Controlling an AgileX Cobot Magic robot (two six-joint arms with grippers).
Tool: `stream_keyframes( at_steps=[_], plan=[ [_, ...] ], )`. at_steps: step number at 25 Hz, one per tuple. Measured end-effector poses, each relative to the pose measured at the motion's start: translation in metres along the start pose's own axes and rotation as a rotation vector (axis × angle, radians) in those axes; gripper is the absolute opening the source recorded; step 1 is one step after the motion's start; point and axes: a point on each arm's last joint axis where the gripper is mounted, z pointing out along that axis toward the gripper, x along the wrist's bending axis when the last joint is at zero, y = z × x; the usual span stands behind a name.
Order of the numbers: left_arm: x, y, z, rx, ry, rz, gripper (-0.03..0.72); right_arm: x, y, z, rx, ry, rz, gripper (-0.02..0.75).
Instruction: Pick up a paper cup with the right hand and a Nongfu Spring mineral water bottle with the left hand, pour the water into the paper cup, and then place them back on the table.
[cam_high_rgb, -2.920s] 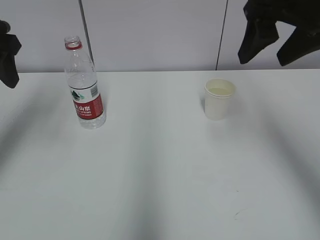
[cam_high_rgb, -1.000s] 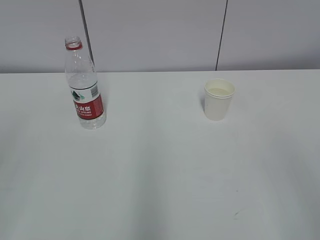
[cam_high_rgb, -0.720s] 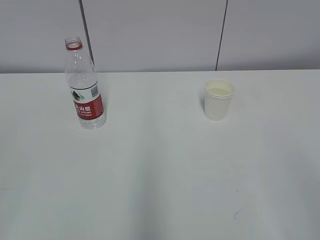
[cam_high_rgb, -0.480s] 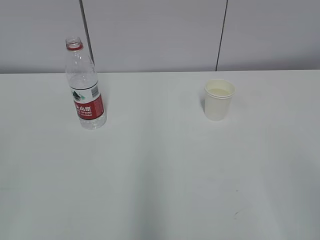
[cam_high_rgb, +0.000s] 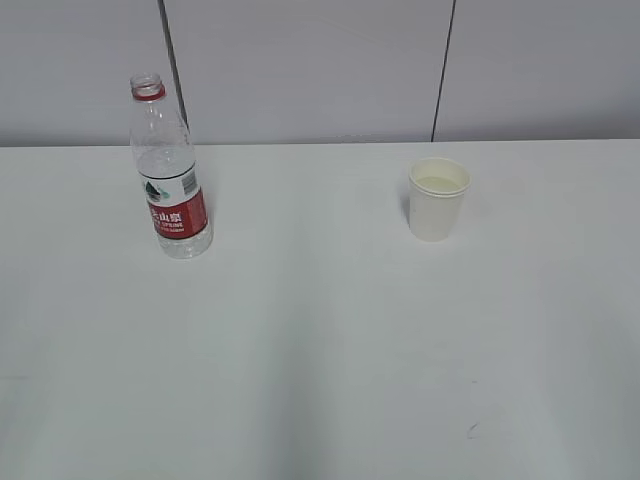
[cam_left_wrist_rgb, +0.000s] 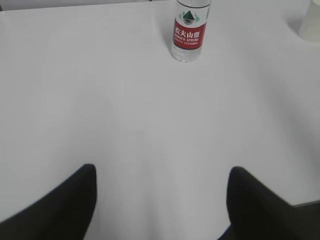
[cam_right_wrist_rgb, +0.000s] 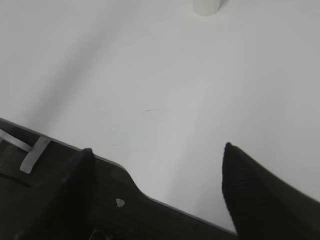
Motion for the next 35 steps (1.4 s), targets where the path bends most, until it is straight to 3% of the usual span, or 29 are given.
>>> stream_keyframes(
  at_steps=[5, 12, 18, 24, 35],
  plan=[
    [-0.003, 0.0, 0.001, -0.002, -0.031, 0.009, 0.491, -0.001, -0.001, 0.001, 0.01, -0.005, -0.022, 0.583],
    [-0.003, 0.0, 0.001, -0.004, -0.031, 0.009, 0.491, -0.001, -0.001, 0.001, 0.008, -0.007, -0.027, 0.584],
    [-0.003, 0.0, 0.001, -0.005, -0.031, 0.009, 0.491, 0.001, -0.009, -0.009, -0.075, -0.017, -0.046, 0.583],
    [0.002, 0.0, 0.001, -0.008, 0.021, 0.034, 0.49, -0.004, -0.01, -0.01, -0.072, -0.065, -0.068, 0.583],
    [-0.001, 0.0, 0.001, -0.007, -0.008, 0.02, 0.489, -0.004, -0.01, -0.01, -0.072, -0.069, -0.07, 0.583]
  ],
)
